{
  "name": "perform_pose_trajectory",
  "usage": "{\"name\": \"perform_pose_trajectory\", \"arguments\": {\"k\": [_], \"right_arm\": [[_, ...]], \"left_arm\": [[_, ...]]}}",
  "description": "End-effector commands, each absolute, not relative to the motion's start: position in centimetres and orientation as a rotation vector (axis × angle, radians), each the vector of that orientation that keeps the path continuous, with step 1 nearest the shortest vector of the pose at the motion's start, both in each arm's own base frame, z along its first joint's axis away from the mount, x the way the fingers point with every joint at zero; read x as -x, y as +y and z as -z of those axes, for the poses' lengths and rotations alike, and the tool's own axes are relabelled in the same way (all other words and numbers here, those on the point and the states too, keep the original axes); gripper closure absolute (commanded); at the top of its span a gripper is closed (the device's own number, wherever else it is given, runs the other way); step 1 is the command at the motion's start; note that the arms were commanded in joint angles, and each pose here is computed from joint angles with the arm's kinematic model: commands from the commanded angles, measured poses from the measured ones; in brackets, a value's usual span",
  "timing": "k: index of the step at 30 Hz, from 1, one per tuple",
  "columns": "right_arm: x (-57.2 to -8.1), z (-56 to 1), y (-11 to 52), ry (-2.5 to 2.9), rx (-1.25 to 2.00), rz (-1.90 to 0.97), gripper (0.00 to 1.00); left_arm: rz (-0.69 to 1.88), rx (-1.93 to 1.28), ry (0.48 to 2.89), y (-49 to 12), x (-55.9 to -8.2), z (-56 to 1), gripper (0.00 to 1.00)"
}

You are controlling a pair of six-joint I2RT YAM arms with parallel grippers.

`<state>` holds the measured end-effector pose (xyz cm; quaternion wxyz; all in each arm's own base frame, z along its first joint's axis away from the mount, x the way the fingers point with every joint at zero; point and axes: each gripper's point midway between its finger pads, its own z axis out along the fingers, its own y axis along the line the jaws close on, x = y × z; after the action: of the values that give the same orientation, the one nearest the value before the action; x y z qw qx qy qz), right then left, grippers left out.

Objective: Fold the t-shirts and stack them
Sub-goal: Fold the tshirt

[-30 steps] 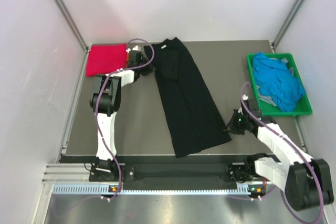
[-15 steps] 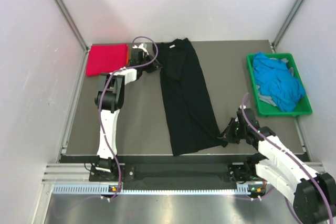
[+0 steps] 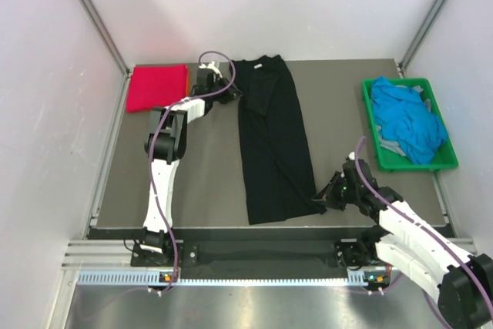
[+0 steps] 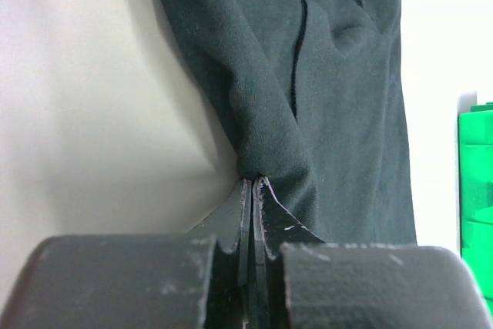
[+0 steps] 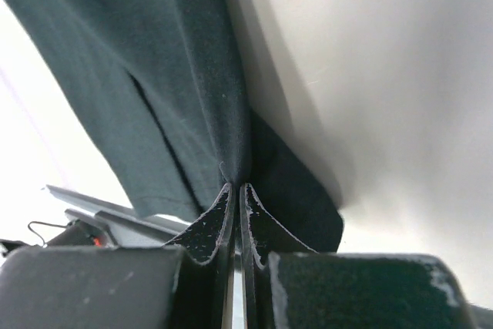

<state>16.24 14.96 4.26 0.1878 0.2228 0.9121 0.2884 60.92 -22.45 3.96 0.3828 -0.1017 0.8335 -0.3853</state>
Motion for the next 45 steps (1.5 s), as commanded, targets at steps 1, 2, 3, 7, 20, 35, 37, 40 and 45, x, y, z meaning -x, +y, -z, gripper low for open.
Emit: {"name": "perform_pose_trajectory", "arguments": {"k": [1,2,3,7,20,35,37,40,45], "right_arm": [[-17.5,-7.6,17.2,2.482,-0.600,-0.938,1.00],[-17.6,-7.8,17.4,2.473,-0.598,-0.948,1.00],[-17.5,-7.9,17.8,2.475,-0.593,-0.953,1.00],[-17.5,-7.5,17.7,2.481,-0.595,-0.908,0.99],[-18.9,-6.3,13.8,2.487,-0.542,-0.548,0.84],[-19.8,-9.5,13.8,2.433,-0.399,-0.546,0.68],[-19.7,-9.5,13.8,2.435,-0.390,-0.553,0.68],[-19.4,-9.3,13.9,2.446,-0.379,-0.557,0.68],[-18.9,-9.5,13.6,2.429,-0.384,-0.572,0.67]], "left_arm": [[0.946,0.255,2.129,-22.5,-61.8,-3.5,1.00],[0.942,0.257,2.141,-22.5,-61.9,-3.2,1.00],[0.945,0.257,2.155,-22.5,-61.9,-3.1,1.00],[0.921,0.213,2.203,-22.5,-61.4,-4.2,0.91],[0.593,0.067,2.344,-17.4,-51.1,-11.5,0.69],[0.687,0.100,2.548,-23.4,-23.3,-7.9,0.66],[0.703,0.129,2.538,-23.8,-21.5,-7.5,0.65],[0.739,0.124,2.579,-24.7,-18.8,-6.4,0.64],[0.687,0.098,2.615,-25.6,-16.4,-4.2,0.64]]}}
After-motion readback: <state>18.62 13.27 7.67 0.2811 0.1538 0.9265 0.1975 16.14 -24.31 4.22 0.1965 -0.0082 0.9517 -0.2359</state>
